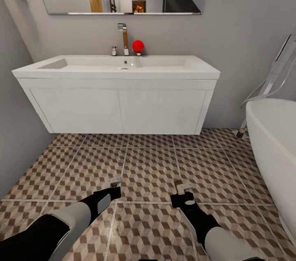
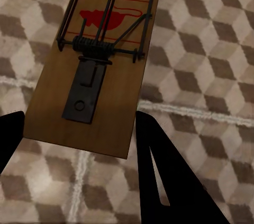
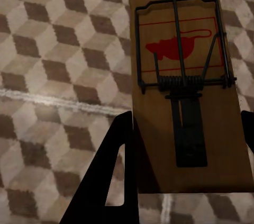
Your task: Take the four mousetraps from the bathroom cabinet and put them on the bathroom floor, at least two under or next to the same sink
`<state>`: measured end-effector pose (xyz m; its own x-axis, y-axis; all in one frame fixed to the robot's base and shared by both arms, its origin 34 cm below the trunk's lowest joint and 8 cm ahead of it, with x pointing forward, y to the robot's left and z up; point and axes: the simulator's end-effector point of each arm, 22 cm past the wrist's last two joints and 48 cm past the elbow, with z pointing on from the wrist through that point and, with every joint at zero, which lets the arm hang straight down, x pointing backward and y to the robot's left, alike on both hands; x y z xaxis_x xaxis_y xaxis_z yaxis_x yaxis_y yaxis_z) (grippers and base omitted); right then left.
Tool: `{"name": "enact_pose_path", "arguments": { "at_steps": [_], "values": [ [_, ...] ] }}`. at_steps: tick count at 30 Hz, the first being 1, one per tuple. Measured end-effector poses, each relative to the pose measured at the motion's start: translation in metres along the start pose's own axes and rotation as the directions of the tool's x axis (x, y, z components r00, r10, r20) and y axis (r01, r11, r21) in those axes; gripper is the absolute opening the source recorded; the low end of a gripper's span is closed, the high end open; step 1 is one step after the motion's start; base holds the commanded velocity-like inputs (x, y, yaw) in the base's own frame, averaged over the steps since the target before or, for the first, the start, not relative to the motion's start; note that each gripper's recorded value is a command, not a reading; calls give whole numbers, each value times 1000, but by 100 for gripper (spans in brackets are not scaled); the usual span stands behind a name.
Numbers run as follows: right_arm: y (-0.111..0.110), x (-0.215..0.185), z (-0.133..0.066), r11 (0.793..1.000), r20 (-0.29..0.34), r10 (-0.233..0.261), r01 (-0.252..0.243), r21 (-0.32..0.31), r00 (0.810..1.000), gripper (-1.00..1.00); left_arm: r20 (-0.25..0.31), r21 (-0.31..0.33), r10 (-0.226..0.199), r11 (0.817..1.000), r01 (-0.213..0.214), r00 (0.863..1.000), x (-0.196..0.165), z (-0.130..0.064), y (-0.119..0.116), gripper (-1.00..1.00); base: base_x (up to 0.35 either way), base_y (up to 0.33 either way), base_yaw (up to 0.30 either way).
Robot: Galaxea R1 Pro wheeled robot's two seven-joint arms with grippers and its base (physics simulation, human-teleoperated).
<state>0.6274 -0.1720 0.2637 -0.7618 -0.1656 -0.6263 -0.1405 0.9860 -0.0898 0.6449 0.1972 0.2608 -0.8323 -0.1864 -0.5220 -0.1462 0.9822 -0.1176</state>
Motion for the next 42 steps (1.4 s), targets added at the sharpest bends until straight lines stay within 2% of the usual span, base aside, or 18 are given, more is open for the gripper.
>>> {"name": "enact_pose_path", "arguments": {
  "at_steps": [1, 10, 15, 21, 25, 28, 32, 42],
  "values": [
    [1, -6, 1, 1000, 36, 5, -5, 0, 999, -100, -3, -3, 0, 1000, 0, 1000, 2, 2, 1, -100, 0, 0, 0],
    [-3, -13, 3, 1000, 81, 13, -15, 17, 997, -100, -7, -6, 1, 1000, -1, 1000, 5, 5, 3, -100, 0, 0, 0],
    [-1, -3, 9, 1000, 63, 15, -16, 14, 998, -100, 1, -11, 12, 1000, -12, 1000, 11, 12, 6, -100, 0, 0, 0],
    [1, 11, 16, 1000, 40, 15, -15, 10, 999, -100, -8, -18, 121, 992, -121, 993, 31, 21, 10, -100, 0, 0, 0],
    [3, 21, 20, 1000, 22, 15, -15, 8, 1000, -100, -7, -19, 147, 989, -147, 989, 38, 26, 11, -100, 0, 0, 0],
    [5, 40, 24, 1000, -14, 10, -10, 4, 1000, -100, -16, -20, 151, 988, -152, 988, 44, 30, 13, -100, 0, 0, 0],
    [7, 51, 28, 1000, -29, 9, -9, 1, 1000, -100, -32, -21, 151, 988, -152, 988, 53, 35, 14, -100, 0, 0, 0],
    [8, 51, 28, 1000, -27, 7, -7, -1, 1000, -100, -32, -21, 152, 988, -152, 988, 53, 35, 15, -100, 0, 0, 0]
  ]
}}
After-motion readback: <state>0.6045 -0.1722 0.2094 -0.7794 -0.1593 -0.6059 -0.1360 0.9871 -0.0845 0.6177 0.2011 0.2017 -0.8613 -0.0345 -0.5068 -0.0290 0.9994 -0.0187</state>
